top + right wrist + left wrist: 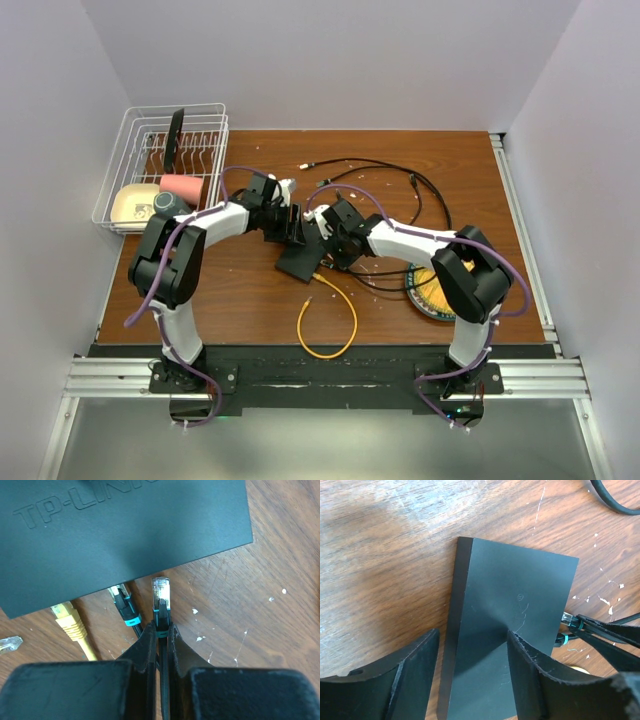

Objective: Insert the plug into the switch port

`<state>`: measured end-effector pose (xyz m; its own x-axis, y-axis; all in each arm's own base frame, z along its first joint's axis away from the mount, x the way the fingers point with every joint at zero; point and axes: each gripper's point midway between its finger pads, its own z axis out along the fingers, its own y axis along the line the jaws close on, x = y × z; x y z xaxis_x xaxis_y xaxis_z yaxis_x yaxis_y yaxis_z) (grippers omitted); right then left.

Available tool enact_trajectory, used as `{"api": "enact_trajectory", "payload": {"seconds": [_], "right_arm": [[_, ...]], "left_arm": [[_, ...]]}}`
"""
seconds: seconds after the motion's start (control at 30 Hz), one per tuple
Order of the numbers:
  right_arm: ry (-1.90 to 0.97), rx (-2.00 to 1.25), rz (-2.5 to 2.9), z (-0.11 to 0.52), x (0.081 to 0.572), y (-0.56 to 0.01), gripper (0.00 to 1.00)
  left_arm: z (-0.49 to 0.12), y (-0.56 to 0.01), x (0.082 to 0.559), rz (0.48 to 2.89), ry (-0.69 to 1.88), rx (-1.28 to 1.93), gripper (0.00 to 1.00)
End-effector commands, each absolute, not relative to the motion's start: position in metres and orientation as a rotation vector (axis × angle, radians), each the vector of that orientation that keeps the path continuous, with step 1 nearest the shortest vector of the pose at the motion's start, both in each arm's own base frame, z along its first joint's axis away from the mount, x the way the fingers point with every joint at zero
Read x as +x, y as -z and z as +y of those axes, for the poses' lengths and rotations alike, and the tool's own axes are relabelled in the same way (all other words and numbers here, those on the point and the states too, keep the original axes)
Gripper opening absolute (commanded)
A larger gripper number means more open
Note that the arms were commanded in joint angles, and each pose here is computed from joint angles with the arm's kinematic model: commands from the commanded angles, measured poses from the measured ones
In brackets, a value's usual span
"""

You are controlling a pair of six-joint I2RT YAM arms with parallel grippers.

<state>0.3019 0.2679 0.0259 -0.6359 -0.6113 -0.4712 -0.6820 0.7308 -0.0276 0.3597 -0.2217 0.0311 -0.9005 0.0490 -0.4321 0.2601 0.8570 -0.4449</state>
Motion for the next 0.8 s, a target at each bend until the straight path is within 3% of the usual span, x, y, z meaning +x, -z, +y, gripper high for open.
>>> {"api": "enact_trajectory", "payload": {"seconds": [0.0, 0.77], "right_arm": [[-0.209, -0.987, 2.441, 0.275, 0.304, -0.031, 0.0], [-0.184, -0.987, 2.428, 0.288, 0.31, -0.031, 0.0]], "left_arm": [[-0.225, -0.032, 0.366, 2.602, 0.742, 0.225, 0.6], [-0.228, -0.027, 0.358, 2.613, 0.784, 0.214, 0.57]]}}
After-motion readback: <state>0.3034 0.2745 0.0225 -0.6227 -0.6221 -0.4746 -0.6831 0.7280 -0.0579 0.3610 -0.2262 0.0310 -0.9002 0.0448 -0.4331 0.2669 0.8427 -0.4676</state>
